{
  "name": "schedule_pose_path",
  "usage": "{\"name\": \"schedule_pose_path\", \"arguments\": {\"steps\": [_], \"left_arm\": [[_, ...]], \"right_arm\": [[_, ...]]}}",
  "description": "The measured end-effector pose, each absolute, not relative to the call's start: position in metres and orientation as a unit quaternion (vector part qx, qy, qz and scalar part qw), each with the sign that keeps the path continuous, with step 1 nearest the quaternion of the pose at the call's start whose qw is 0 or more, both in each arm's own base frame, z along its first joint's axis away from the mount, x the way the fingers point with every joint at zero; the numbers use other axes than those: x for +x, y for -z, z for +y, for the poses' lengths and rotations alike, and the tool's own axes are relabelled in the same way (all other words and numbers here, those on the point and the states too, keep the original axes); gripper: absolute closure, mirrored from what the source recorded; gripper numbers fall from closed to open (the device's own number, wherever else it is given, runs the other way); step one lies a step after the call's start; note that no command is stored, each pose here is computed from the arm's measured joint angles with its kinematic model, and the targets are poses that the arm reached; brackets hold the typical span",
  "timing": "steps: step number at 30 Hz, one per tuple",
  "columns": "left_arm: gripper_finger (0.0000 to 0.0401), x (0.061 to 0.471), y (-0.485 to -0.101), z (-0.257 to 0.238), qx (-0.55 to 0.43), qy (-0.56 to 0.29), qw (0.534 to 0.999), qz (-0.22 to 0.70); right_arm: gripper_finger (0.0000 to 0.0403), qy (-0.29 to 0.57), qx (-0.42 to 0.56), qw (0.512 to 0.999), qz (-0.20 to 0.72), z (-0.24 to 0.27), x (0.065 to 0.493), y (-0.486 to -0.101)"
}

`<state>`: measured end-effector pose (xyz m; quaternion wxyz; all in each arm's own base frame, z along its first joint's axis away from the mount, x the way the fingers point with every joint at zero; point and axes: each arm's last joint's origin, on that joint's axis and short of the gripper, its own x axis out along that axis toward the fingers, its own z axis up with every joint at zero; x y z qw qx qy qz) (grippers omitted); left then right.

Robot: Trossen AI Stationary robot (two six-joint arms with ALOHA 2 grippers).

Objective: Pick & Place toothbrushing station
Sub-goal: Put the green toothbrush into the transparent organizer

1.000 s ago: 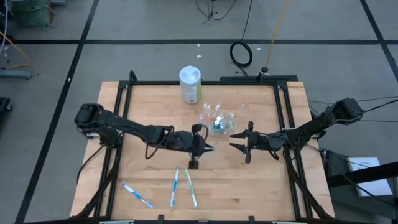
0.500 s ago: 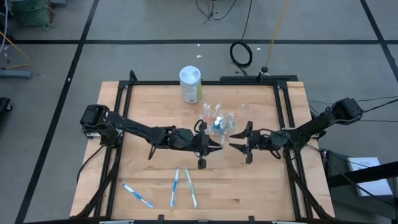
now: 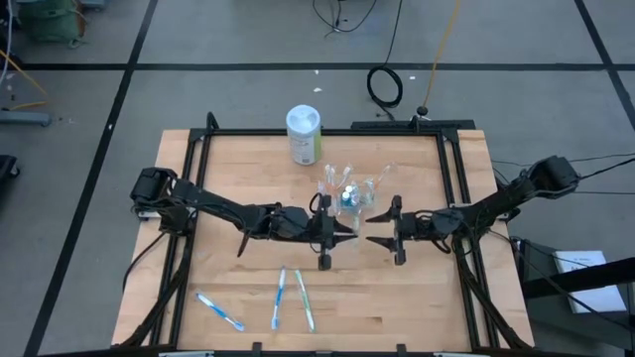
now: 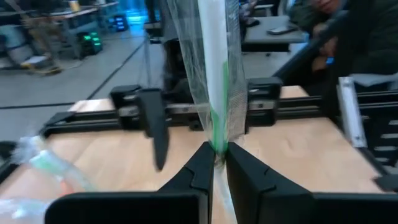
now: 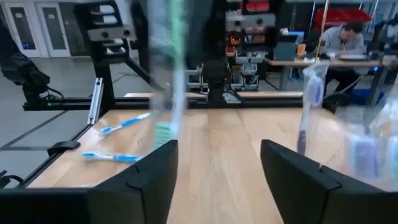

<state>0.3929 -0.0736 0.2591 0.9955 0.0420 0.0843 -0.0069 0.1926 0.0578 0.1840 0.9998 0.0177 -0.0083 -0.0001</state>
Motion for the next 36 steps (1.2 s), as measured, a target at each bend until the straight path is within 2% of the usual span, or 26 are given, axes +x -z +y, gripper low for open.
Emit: {"name": "schedule_pose_path", "arguments": {"steps": [4,11,17,22,26,36], "left_arm": [[0.0371,0.388,-0.27,-0.07,0.041,-0.029,0.996,0.074],[0.0371,0.374,-0.291,-0.073,0.07,-0.037,0.995,0.066],[0.0371,0.377,-0.287,-0.073,0.065,-0.027,0.995,0.067],[0.0371,0.385,-0.28,-0.071,0.06,-0.029,0.996,0.052],[0.0371,0.389,-0.279,-0.072,0.061,-0.03,0.997,0.025],[0.0371,0.391,-0.274,-0.076,0.073,-0.025,0.997,0.027]], "right_arm": [[0.0168,-0.006,-0.015,1.0,-0.016,0.059,0.187,-0.19],[0.0178,0.012,-0.032,0.999,-0.012,0.058,0.17,-0.202],[0.0183,0.002,0.029,0.999,-0.033,0.058,0.168,-0.208],[0.0183,-0.053,0.04,0.996,-0.059,0.065,0.178,-0.207],[0.0183,-0.052,0.037,0.996,-0.054,0.07,0.194,-0.208],[0.0184,-0.036,0.061,0.997,-0.042,0.072,0.22,-0.212]]}}
